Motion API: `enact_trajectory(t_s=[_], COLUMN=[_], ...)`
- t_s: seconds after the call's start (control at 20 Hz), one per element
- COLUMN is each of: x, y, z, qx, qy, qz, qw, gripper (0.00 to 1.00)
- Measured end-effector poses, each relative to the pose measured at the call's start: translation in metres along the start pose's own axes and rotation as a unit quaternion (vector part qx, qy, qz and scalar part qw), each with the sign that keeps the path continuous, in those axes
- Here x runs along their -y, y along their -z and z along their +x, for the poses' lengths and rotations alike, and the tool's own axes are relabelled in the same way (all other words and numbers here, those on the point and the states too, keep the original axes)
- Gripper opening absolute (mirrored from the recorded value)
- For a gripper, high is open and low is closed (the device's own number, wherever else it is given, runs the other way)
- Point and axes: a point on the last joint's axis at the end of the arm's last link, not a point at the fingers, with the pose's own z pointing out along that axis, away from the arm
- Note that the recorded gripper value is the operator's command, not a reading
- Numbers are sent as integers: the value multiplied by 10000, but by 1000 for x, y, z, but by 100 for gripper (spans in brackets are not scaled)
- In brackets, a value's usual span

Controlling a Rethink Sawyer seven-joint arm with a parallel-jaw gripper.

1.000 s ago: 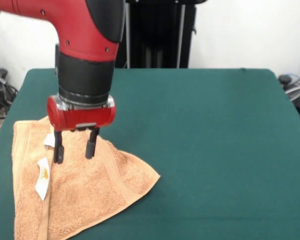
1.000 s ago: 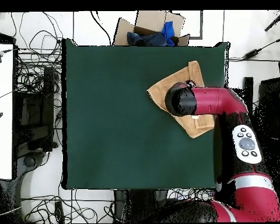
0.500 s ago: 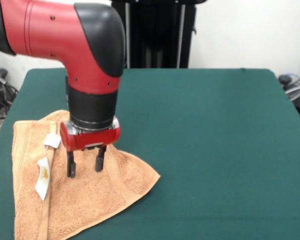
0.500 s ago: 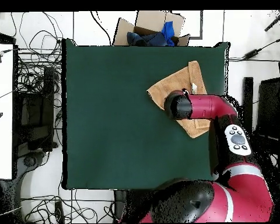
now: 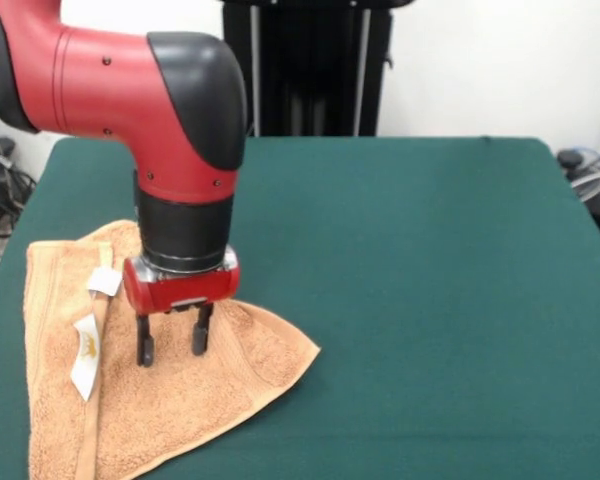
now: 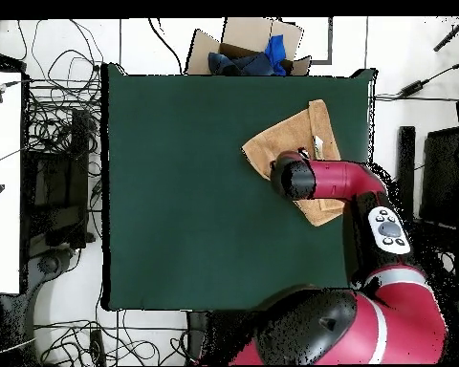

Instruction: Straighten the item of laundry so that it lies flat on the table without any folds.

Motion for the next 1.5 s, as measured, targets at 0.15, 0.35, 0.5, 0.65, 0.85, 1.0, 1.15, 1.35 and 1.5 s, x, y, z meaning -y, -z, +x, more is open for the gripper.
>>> enact_trajectory(t_s=[0.15, 0.35, 0.5, 0.65, 0.85, 1.0, 1.15, 1.35, 1.5], x=[8, 26, 44, 55, 67, 73, 72, 68, 62], y=[3, 19, 38, 50, 68, 76, 76, 73, 69], z=[7, 18, 26, 26, 19, 14, 13, 12, 12], qx=[-10, -13, 6, 26, 75, 116, 117, 113, 95], qy=[-82, -242, -414, -496, -534, -539, -526, -509, -492], qz=[14, 65, 129, 191, 297, 362, 360, 334, 289], qw=[10000, 9997, 9991, 9986, 9981, 9978, 9979, 9981, 9983], gripper=[100, 100, 100, 100, 100, 100, 100, 100, 100])
